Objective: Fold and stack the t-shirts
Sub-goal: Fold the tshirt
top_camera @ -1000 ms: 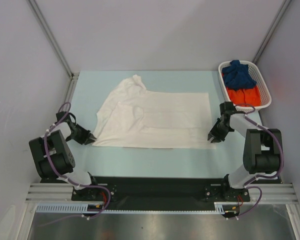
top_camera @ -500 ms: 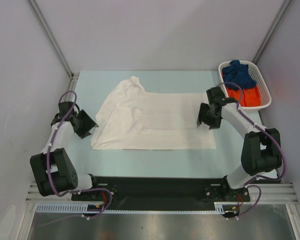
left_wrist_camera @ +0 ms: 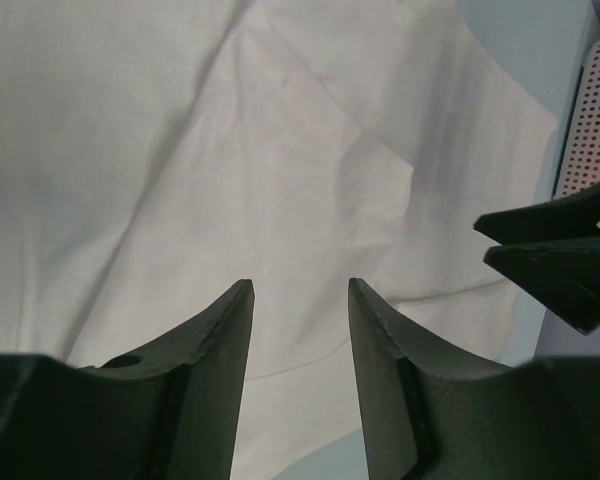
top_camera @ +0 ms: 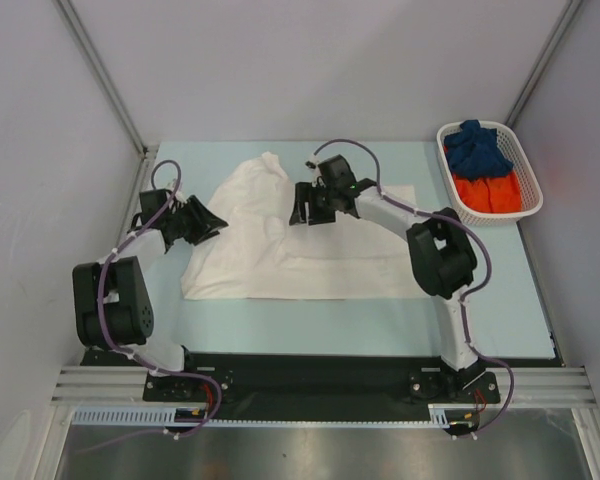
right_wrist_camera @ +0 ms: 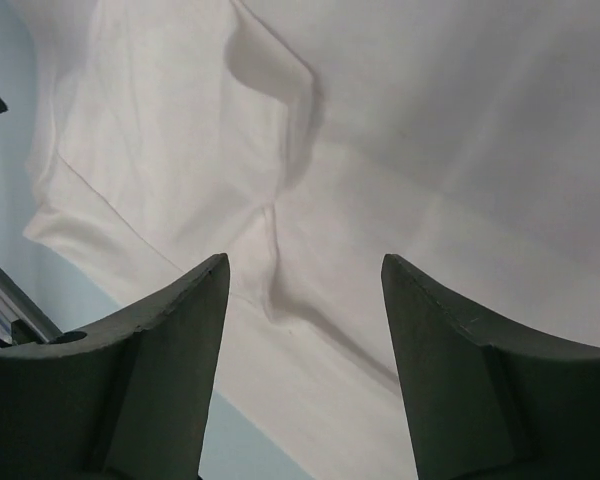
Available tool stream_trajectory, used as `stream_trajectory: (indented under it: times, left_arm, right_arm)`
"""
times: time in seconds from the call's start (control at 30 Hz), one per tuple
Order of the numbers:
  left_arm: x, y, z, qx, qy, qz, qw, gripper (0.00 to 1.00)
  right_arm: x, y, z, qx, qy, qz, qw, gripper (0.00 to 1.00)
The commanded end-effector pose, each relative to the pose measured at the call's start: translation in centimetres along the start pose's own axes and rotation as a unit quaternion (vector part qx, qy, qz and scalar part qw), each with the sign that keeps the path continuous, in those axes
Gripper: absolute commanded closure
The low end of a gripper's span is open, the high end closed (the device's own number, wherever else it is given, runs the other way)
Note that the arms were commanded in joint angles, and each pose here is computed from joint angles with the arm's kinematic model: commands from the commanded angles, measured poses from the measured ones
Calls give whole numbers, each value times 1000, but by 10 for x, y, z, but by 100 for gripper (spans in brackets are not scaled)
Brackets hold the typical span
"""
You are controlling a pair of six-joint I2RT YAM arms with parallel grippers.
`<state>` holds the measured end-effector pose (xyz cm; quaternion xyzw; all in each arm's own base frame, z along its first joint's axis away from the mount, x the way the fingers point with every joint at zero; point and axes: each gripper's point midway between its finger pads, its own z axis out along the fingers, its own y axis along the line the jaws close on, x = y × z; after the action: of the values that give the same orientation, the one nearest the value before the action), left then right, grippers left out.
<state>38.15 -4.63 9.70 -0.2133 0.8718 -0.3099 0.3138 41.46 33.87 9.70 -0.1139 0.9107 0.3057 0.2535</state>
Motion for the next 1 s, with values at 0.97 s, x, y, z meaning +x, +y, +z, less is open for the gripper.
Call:
stream_trajectory:
  times: [0.97]
  left_arm:
    - [-61, -9, 118, 19, 71, 138, 988, 53]
  right_arm:
    - [-36, 46, 85, -134, -37, 3, 990, 45]
